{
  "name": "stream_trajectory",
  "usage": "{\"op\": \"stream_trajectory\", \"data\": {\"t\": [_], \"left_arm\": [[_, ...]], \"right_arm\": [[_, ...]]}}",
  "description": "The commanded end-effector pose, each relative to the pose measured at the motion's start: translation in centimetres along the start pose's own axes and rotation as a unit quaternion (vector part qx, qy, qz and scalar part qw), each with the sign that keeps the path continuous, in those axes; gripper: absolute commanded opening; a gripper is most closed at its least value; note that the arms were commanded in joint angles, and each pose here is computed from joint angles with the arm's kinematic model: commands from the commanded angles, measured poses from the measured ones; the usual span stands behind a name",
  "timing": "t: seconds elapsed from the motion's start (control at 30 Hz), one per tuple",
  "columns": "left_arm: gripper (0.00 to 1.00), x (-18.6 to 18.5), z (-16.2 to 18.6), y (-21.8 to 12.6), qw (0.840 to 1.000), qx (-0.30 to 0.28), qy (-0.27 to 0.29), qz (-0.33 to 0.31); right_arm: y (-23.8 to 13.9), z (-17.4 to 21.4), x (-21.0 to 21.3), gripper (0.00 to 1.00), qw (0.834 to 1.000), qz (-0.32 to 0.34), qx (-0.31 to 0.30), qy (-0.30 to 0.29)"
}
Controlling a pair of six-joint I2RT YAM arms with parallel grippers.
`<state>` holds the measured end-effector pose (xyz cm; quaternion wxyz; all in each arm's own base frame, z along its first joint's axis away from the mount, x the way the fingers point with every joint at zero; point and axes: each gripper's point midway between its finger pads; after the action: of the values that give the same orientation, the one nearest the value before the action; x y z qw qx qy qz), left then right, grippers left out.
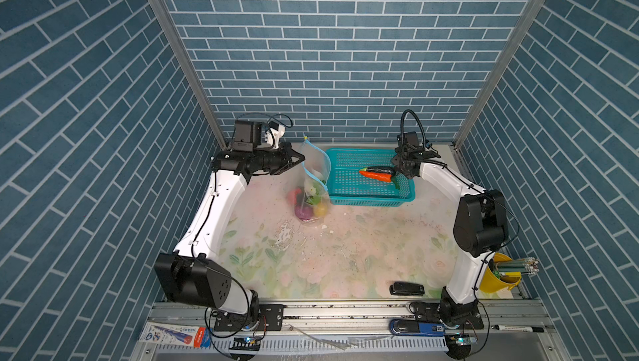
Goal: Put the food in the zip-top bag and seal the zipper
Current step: 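Lower the open right gripper into the basket toward the orange carrot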
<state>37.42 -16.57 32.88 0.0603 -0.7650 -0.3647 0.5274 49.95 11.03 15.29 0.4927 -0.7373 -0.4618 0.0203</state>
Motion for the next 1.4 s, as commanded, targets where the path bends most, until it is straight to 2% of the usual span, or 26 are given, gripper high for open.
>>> {"op": "stream_trajectory", "data": {"t": [0.0, 0.1, 0.3, 0.63, 1.03, 1.37], "left_arm": [[0.00, 0.1, -0.3, 0.1, 1.000, -0.002, 0.012, 0.005], [0.00, 0.4, -0.2, 0.5, 1.000, 0.003, 0.008, 0.003], [0.00, 0.6, -0.4, 0.7, 1.000, 0.004, 0.007, 0.003], [0.00, 0.4, -0.3, 0.6, 1.000, 0.005, 0.007, 0.005], [0.00, 0.3, -0.4, 0.6, 1.000, 0.005, 0.008, 0.006], [0.00, 0.3, -0.3, 0.6, 1.000, 0.005, 0.010, 0.007]], "right_arm": [[0.5, -0.8, -0.4, 0.58, 0.998, 0.019, -0.002, 0.058], [0.9, -0.7, 0.0, 0.60, 0.998, 0.016, 0.008, 0.068], [1.9, 1.2, 1.7, 0.63, 0.993, -0.002, 0.066, 0.098], [2.2, 4.3, 4.3, 0.61, 0.991, -0.020, 0.098, 0.089], [3.5, 8.1, 3.4, 0.59, 0.987, 0.012, 0.137, 0.084], [5.2, 9.4, 2.6, 0.57, 0.985, 0.038, 0.151, 0.075]]}}
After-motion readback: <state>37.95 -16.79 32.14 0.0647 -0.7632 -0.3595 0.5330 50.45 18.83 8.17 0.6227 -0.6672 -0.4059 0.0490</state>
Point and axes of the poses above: each gripper's point midway between its finger pads, its own y axis out along the fingers, its own x axis along the line the jaws close on, z = x × y
